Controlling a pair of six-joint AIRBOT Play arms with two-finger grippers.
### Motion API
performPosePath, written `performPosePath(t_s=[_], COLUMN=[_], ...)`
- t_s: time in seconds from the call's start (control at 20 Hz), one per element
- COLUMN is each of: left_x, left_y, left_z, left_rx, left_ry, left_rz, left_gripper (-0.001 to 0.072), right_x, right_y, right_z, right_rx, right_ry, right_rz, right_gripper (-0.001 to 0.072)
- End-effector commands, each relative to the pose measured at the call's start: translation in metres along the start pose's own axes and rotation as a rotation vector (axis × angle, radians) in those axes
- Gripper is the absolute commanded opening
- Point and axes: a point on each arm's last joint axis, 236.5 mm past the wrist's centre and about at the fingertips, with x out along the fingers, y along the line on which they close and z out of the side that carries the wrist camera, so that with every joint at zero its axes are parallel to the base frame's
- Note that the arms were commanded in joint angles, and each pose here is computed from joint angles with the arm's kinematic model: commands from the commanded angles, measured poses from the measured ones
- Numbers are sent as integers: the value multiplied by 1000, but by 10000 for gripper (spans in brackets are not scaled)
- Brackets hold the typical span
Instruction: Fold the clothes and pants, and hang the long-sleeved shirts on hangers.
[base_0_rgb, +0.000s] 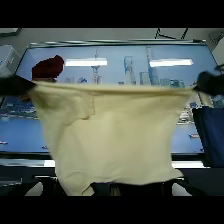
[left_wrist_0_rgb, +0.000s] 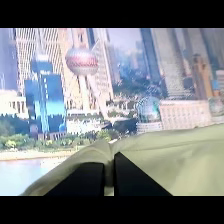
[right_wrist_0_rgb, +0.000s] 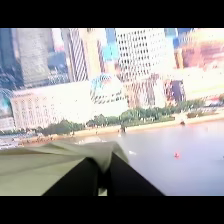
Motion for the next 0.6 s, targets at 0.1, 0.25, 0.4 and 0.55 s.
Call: performPosePath(t_s=[0.1,0.25,0.4,0.55], left_x=[160,183,189,209], left_y=[72,87,83,76], left_z=[-66,-15,36,55], left_rx=[-239,-265,-174,-141], left_ry=[151,18,-107,-177], left_rz=[24,34,41,54], left_gripper=[23,23,22,22], right_x=[148,162,153,161], right_y=[-13,0,-18,-30], right_z=[-13,57,113,125], right_rx=[185,225,271,280], right_ry=[146,-129,-379,-432], right_rz=[124,231,204,172], right_gripper=[38,39,39,39])
